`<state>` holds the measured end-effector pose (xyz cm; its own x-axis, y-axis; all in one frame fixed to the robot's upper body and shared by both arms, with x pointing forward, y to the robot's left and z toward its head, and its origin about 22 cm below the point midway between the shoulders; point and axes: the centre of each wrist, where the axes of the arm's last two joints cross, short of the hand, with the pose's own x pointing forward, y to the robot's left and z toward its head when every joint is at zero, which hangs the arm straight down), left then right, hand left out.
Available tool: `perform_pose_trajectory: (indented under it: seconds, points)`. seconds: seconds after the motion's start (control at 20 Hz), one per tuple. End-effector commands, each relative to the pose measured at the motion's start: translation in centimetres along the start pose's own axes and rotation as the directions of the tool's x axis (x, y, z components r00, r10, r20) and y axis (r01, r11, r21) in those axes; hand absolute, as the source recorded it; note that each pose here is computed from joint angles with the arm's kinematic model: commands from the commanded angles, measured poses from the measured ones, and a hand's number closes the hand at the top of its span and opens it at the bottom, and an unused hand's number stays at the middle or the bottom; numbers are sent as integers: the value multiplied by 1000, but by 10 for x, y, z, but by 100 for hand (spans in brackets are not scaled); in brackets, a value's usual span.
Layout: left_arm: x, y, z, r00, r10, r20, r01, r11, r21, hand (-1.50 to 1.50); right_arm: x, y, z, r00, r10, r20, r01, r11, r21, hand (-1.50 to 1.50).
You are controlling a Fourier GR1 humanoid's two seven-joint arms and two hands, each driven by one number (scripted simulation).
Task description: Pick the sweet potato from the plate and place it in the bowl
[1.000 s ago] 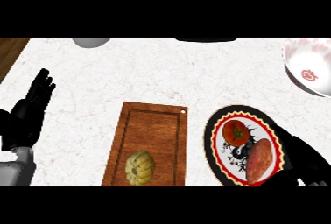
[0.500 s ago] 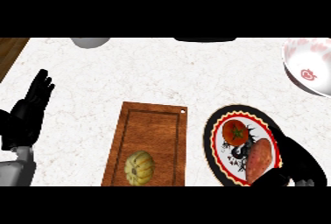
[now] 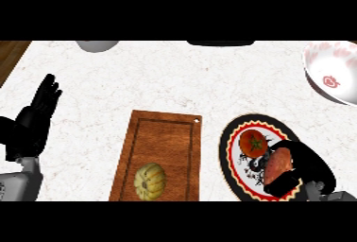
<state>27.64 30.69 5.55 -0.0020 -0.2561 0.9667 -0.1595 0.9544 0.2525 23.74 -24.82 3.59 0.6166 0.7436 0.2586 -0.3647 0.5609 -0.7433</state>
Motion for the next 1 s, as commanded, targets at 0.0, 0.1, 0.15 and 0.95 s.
perform_pose_trajectory:
  seconds: [0.0,0.1,0.15,0.95]
  points:
    - [-6,-2,-5,1000,-7,-4,7,1000,18,0,-20,11,-23,1000,1,9,-2,999,41,150]
    - [2,-8,-3,1000,12,-15,-12,1000,10,0,-2,19,-21,1000,3,26,-3,1000,12,150]
    - [-3,12,-7,1000,2,-9,-2,1000,-1,0,-6,13,-17,1000,3,26,-3,1000,10,150]
    - [20,-15,-11,999,18,29,-16,998,-64,0,115,-115,-90,998,68,2,-62,929,-364,150]
